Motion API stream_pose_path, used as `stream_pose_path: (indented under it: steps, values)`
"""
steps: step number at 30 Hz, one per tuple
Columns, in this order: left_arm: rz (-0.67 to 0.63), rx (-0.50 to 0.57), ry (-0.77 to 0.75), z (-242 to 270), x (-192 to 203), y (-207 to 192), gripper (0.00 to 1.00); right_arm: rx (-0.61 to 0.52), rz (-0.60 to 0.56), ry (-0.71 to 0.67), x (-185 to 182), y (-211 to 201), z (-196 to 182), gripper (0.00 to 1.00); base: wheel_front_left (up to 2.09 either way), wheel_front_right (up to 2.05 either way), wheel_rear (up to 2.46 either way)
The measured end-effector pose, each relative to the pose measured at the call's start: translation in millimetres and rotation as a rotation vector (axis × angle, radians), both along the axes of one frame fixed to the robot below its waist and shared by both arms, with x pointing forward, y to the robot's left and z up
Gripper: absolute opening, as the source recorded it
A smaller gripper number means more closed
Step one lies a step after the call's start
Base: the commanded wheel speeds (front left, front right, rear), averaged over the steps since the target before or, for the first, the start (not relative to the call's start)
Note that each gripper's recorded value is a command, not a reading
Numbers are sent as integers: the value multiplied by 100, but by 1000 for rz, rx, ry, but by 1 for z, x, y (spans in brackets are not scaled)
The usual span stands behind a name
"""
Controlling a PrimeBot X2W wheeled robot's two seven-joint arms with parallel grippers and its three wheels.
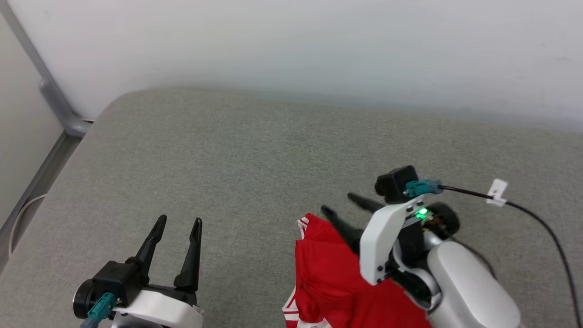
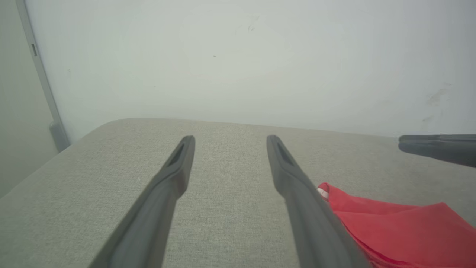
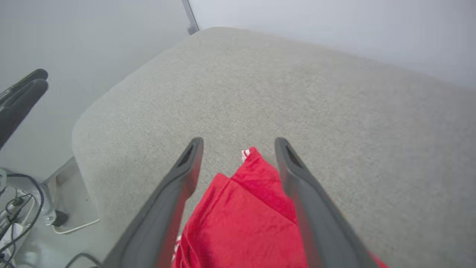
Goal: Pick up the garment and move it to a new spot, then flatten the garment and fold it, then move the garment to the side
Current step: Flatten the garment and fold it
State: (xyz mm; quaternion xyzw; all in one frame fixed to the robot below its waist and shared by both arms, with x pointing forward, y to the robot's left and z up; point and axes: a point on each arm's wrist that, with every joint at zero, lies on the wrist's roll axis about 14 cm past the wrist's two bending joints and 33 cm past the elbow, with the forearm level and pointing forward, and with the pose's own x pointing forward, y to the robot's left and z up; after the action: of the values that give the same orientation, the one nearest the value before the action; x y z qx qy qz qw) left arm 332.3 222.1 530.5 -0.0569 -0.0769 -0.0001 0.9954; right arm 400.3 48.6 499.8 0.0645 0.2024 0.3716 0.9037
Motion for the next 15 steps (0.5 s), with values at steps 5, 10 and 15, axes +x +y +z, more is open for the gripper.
stream_pose_path:
  steps: [5,10,15]
  values:
    - [-26,-3,-13,4,5,-9,100,-148,-75,-258,27,-48,30,100,0,0,0]
    - [-50,-12,-25,7,9,-18,100,-300,-163,-489,49,-107,58,100,0,0,0]
    - [-67,-18,-31,9,14,-24,100,-325,-273,-559,56,-155,70,100,0,0,0]
